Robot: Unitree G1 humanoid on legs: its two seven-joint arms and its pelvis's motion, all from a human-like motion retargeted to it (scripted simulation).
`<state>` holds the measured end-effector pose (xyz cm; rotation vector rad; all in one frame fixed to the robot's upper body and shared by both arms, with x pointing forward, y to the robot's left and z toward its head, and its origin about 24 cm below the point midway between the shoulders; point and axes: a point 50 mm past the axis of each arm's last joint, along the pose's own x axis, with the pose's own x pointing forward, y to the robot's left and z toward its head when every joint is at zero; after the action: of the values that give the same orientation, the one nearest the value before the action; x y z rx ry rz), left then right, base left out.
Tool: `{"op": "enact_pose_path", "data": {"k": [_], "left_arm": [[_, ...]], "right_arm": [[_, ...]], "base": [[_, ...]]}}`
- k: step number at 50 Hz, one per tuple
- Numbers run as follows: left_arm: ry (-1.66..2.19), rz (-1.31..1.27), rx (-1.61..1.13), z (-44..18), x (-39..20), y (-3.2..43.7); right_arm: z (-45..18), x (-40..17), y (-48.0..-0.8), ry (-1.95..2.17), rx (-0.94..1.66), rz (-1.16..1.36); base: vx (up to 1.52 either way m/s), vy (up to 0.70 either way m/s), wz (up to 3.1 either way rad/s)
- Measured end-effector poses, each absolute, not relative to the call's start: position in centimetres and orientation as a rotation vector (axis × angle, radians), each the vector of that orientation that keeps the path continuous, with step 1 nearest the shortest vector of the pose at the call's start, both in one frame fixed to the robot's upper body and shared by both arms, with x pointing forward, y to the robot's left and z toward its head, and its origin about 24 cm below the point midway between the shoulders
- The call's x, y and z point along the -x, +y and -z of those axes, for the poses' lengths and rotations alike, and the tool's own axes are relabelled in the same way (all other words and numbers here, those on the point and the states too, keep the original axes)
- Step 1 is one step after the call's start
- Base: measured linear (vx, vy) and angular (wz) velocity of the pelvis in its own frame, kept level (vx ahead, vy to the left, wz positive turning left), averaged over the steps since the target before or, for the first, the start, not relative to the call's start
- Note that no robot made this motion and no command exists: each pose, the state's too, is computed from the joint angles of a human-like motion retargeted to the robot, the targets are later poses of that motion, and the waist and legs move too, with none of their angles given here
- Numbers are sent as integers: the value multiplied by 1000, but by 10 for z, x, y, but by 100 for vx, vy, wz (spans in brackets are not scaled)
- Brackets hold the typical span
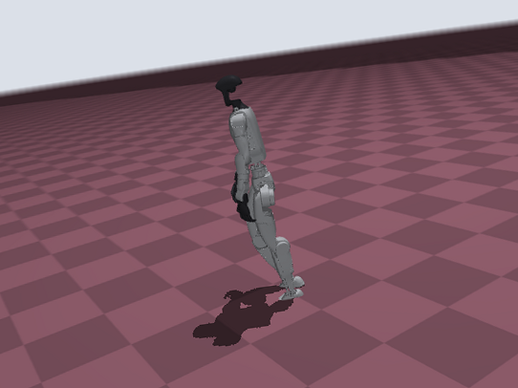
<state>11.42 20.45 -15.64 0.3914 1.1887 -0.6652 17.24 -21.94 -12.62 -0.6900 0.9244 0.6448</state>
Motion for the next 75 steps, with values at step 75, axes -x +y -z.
{"op": "enact_pose_path", "data": {"k": [75], "left_arm": [[455,659,-466,93,-165,162]], "right_arm": [[164,-19,-251,1306,252,-10]], "base": [[10,-6,46]]}}
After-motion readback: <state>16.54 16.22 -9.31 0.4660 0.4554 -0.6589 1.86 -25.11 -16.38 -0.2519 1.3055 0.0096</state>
